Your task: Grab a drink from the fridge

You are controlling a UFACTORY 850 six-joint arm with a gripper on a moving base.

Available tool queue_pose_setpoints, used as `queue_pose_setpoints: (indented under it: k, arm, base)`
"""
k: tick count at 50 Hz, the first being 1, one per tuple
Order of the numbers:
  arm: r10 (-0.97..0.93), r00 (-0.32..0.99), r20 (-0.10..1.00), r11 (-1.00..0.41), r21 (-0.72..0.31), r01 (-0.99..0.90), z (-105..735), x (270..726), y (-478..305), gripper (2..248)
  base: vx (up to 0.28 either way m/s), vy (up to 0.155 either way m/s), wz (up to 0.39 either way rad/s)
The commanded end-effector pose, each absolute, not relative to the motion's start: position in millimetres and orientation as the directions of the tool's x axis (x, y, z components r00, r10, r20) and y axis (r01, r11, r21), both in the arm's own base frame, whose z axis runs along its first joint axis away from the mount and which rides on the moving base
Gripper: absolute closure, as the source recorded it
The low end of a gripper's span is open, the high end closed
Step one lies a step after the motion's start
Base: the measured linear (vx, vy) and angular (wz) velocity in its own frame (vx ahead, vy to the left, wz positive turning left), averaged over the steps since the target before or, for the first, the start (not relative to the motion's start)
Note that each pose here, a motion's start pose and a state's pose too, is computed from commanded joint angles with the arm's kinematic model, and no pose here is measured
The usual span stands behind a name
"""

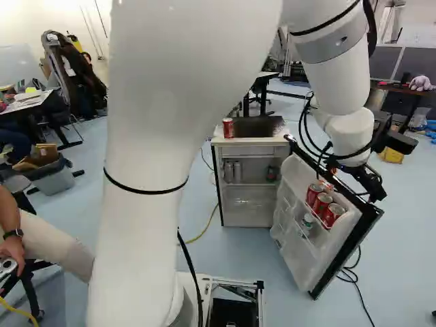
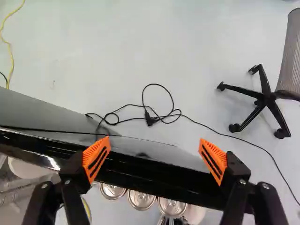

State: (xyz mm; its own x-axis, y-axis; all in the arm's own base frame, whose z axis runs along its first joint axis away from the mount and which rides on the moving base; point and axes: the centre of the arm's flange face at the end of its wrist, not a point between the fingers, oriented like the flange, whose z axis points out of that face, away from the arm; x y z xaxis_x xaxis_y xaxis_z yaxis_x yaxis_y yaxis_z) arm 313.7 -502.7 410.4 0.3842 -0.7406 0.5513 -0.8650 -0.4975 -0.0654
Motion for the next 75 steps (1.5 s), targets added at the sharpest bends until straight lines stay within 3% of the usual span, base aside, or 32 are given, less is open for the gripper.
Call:
queue_pose_setpoints:
  k: [75]
  arm:
    - [-0.750, 0.435, 0.498, -0.532, -0.063, -0.845, 414, 260, -377, 3]
  base:
    - [0.000, 0.000, 0.000]
